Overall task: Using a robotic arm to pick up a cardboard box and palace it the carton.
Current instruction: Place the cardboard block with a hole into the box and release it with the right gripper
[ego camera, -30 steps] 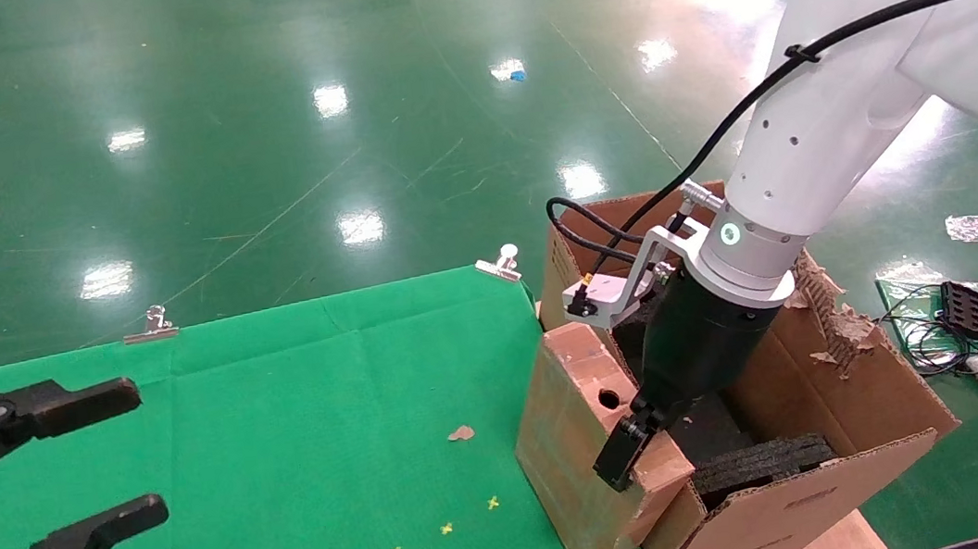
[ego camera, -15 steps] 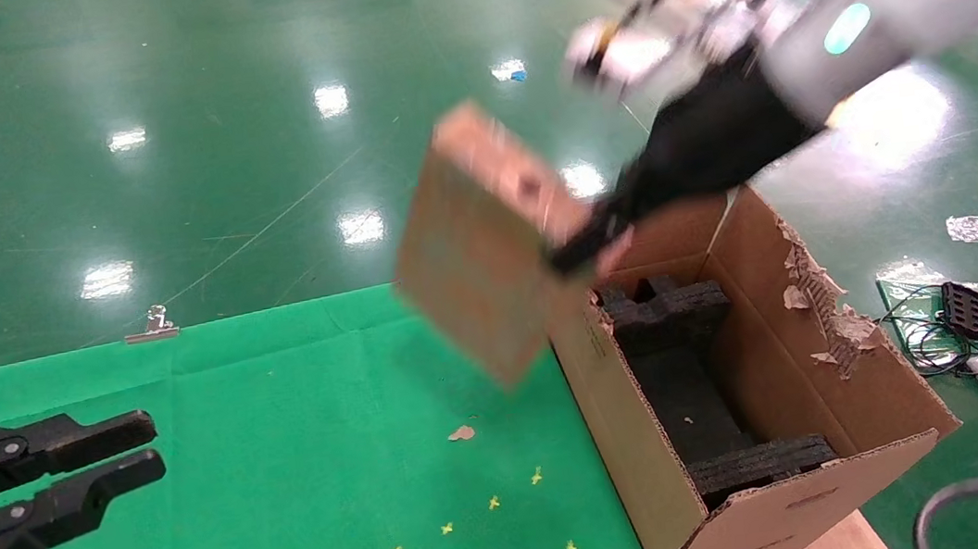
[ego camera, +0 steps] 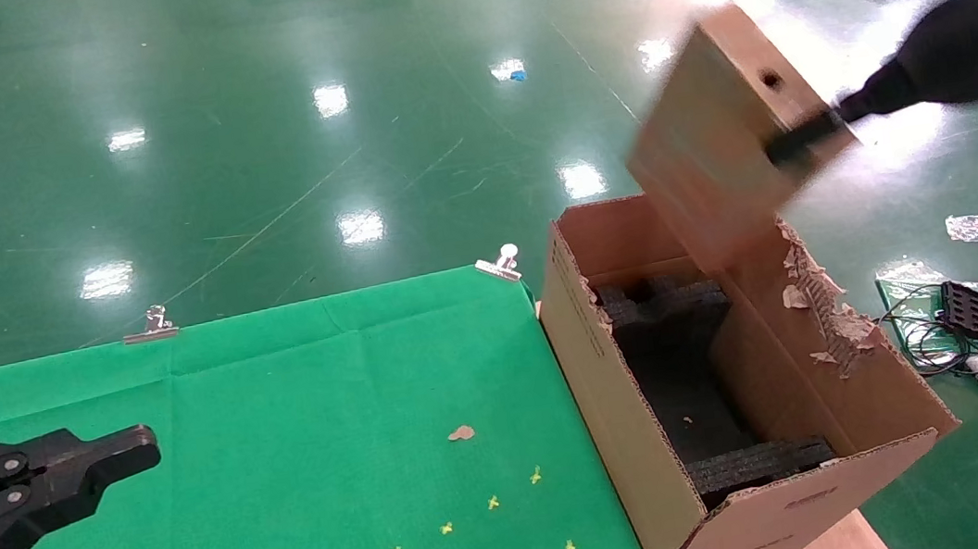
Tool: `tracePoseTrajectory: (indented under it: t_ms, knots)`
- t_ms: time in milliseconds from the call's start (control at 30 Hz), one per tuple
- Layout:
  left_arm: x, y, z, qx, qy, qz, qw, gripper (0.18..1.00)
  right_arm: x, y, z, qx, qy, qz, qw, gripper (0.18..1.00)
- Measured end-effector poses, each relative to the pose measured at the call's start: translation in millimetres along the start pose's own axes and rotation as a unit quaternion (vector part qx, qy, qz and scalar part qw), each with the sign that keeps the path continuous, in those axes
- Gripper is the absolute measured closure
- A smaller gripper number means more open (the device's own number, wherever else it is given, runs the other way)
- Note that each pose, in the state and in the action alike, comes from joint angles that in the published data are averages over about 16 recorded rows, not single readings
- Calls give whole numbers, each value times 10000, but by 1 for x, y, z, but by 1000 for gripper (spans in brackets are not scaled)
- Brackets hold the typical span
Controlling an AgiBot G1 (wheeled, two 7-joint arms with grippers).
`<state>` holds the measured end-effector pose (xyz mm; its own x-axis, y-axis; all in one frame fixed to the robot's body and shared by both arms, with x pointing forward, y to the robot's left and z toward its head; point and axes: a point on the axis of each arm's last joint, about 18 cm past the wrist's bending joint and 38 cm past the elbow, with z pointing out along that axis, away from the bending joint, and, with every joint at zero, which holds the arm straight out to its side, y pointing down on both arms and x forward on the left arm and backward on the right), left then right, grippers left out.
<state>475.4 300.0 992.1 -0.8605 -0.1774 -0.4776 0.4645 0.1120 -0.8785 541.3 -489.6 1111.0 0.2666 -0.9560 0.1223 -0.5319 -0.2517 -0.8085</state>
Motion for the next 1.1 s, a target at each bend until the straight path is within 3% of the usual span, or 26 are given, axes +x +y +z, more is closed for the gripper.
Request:
tracePoseTrajectory:
  t_ms: [267,500,700,1100]
  knots:
    - [0,0,0,0,0,0,10000,980,31,51,30,-695,226,812,9940,849]
    - [0,0,0,0,0,0,10000,936,44,79,56,-1090,397,1241,9855,850]
    - [0,0,0,0,0,0,10000,862,51,93,74,-1266,562,1428,9800,850]
    - [0,0,0,0,0,0,10000,613,57,119,117,-1435,804,1598,9733,853]
